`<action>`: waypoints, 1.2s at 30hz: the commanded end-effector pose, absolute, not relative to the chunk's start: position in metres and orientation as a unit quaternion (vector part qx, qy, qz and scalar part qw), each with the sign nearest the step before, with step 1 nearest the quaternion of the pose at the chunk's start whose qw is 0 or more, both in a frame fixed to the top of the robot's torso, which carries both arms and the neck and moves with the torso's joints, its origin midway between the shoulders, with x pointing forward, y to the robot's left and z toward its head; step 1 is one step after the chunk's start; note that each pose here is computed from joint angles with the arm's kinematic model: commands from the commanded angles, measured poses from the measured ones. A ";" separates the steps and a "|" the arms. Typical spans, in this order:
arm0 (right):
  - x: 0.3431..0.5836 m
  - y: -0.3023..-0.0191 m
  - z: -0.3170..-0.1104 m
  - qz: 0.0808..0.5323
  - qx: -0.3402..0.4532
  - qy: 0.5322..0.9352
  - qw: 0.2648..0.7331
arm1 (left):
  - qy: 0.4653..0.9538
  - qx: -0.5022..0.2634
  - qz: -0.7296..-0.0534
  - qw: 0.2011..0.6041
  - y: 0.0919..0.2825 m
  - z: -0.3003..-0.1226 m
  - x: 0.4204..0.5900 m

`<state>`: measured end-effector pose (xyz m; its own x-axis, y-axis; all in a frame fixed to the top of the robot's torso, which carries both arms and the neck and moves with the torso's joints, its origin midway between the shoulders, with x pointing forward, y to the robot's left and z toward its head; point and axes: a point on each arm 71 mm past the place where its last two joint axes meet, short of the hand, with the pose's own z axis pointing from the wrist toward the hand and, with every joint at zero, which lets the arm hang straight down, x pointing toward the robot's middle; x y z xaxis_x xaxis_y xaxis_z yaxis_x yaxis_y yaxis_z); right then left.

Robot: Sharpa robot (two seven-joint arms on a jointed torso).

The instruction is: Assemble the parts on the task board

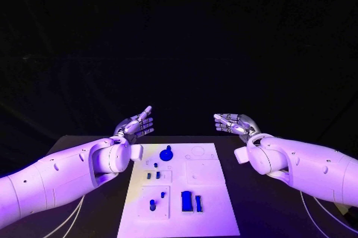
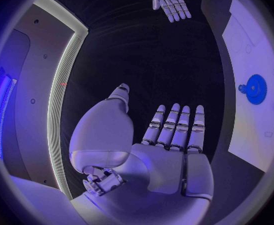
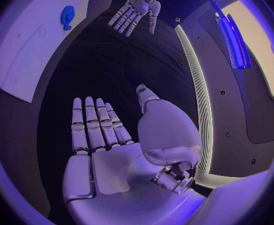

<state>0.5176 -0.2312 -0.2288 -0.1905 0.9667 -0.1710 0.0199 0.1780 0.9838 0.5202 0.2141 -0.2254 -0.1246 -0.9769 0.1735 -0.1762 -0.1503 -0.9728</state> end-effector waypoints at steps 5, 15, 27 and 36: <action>0.486 -0.208 -0.227 0.504 0.466 0.532 0.496 | 0.513 -0.518 -0.514 0.452 0.203 -0.225 0.491; 0.462 -0.192 -0.224 0.507 0.498 0.502 0.493 | 0.502 -0.499 -0.507 0.492 0.193 -0.224 0.462; 0.462 -0.192 -0.224 0.507 0.498 0.502 0.493 | 0.502 -0.498 -0.507 0.493 0.192 -0.224 0.462; 0.462 -0.192 -0.224 0.507 0.498 0.502 0.493 | 0.502 -0.498 -0.507 0.493 0.192 -0.224 0.462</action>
